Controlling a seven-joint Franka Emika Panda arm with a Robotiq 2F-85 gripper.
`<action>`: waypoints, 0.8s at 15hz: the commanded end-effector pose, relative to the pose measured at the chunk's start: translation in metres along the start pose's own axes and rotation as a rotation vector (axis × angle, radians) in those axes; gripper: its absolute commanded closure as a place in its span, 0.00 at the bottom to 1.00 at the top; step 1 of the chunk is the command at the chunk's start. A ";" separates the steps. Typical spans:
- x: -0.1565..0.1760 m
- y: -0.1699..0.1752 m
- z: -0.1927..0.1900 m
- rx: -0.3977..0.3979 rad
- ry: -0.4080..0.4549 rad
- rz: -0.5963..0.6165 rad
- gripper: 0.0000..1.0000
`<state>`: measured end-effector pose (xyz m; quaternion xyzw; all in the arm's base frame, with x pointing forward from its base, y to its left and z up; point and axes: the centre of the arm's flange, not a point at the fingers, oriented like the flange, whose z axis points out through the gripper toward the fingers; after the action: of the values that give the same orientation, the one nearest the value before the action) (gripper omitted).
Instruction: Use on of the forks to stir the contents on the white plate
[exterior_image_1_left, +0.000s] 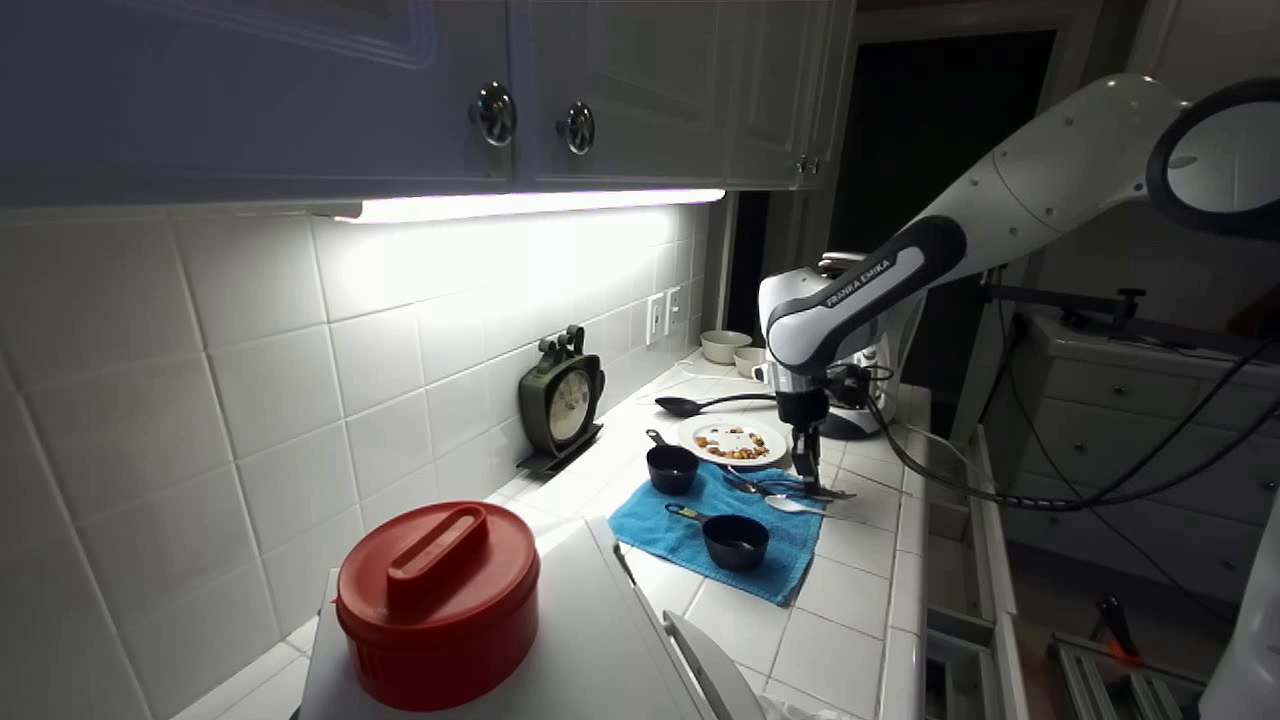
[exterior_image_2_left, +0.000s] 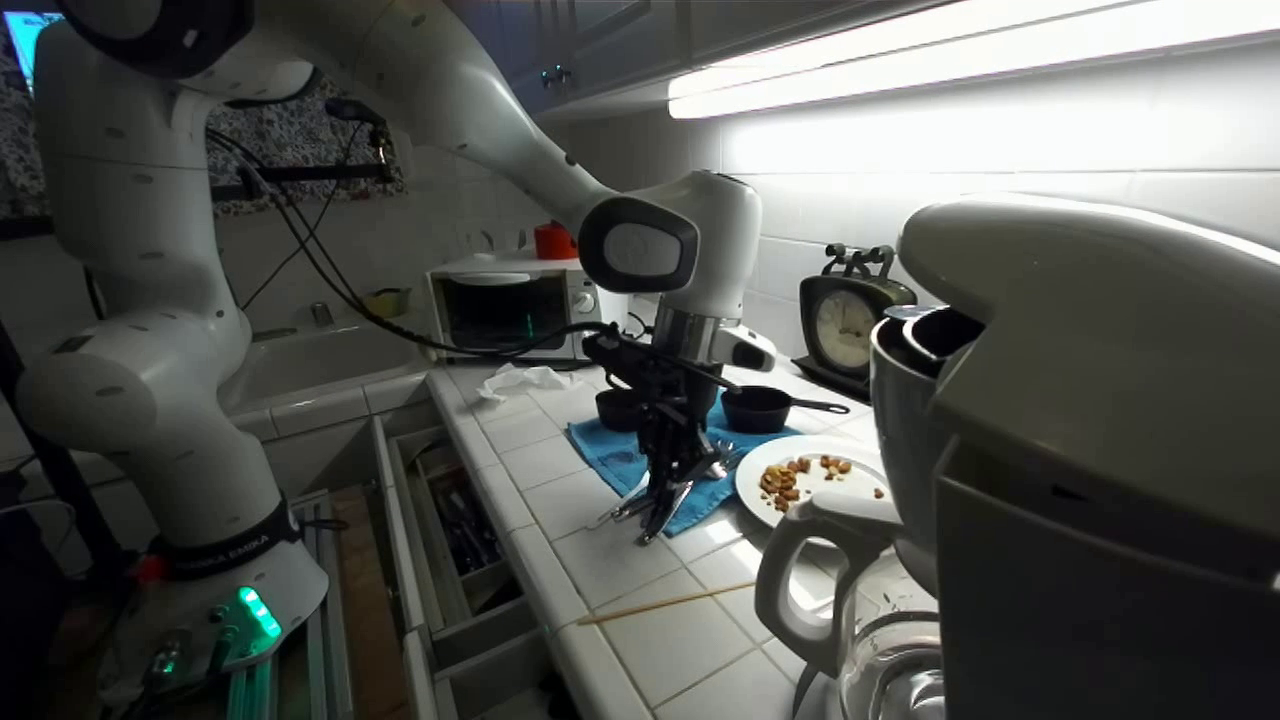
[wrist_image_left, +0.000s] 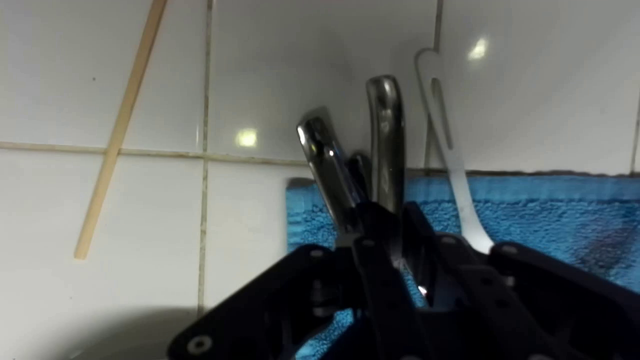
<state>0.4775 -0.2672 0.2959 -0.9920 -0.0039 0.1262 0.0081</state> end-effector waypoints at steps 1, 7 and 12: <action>0.015 -0.006 -0.005 -0.006 -0.016 0.029 0.56; 0.006 -0.012 -0.010 -0.010 -0.027 0.019 0.16; -0.016 -0.016 -0.008 0.006 -0.093 0.005 0.04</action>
<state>0.4802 -0.2560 0.2988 -0.9883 0.0022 0.1518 0.0116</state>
